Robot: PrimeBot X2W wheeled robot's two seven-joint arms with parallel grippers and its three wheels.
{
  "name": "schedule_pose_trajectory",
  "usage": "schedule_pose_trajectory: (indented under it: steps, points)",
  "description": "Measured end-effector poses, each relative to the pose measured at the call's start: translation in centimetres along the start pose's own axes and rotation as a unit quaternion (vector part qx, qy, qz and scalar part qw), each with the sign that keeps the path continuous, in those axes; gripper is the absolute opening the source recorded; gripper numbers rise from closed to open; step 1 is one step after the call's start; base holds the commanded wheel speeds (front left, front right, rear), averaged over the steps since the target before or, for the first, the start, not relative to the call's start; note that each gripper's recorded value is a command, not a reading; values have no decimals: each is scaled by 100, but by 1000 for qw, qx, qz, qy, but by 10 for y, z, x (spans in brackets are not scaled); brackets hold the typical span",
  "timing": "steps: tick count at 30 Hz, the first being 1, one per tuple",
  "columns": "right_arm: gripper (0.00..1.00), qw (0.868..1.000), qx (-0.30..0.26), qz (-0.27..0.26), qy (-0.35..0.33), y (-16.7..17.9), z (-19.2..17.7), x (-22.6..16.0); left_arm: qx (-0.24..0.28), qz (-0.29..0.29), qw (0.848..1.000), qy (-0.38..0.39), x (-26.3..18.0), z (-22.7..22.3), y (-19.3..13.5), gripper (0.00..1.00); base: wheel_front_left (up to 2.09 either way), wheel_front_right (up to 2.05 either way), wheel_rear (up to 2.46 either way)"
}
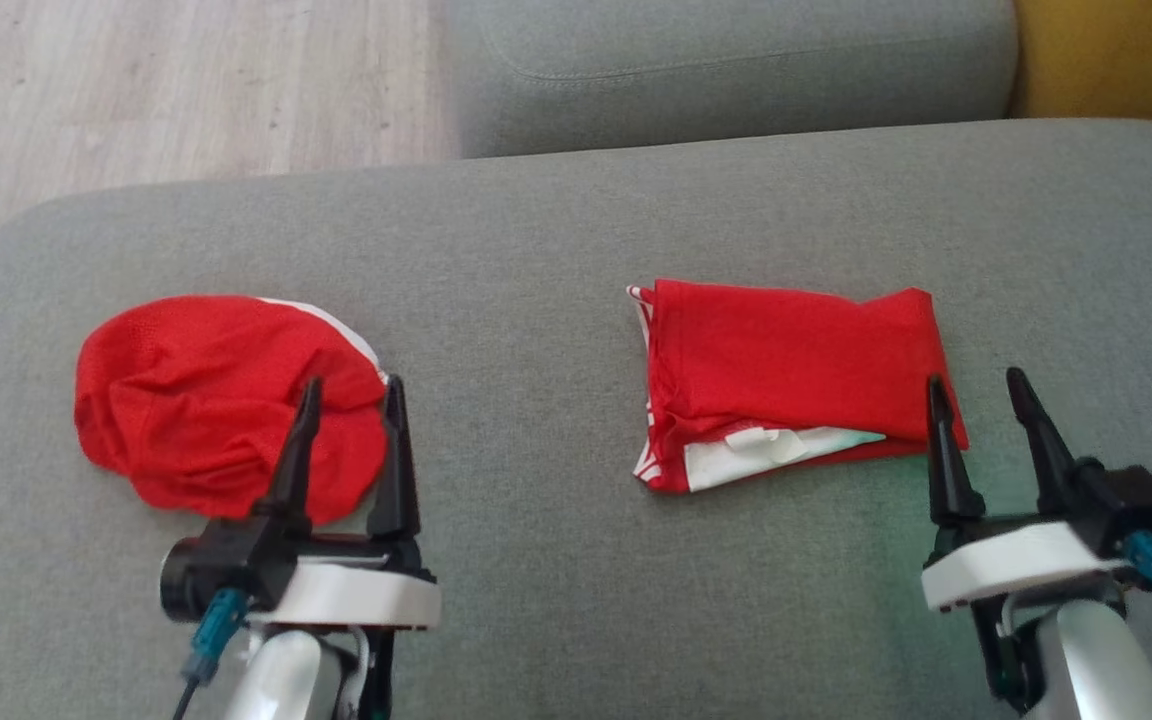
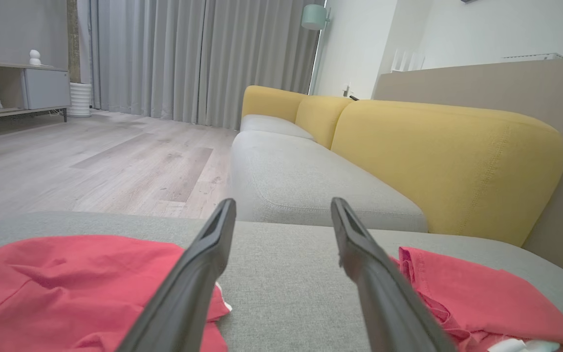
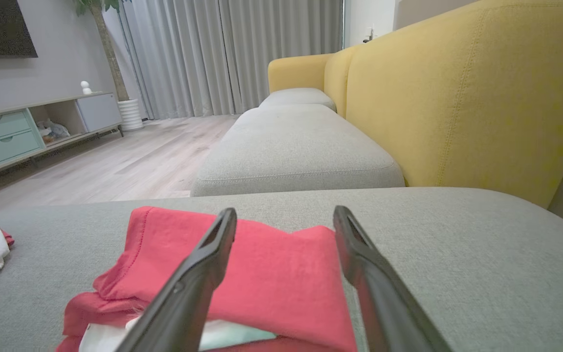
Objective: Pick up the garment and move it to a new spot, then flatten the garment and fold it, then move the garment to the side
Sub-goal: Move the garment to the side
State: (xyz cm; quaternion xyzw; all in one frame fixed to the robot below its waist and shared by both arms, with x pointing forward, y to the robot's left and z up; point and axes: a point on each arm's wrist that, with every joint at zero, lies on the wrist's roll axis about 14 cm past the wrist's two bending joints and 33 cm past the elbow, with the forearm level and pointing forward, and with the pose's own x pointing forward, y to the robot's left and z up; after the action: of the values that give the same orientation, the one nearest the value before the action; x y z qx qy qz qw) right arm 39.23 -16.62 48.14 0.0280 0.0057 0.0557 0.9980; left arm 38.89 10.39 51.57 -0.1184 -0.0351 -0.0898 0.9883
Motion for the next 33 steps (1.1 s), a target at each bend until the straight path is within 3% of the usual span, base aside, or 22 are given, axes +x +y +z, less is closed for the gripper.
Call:
schedule_pose_trajectory:
  steps: [15,24,33]
  points:
    - [100,1000,9,-10,12,-3,-9,-2,0,3,1000,14,0,-11,1,100,0,0,0]
    - [100,991,42,-57,114,-32,-52,35,3,2,999,33,13,-25,7,100,0,0,0]
    - [100,967,73,-68,235,-29,-111,44,5,21,999,46,14,-35,22,100,0,0,0]
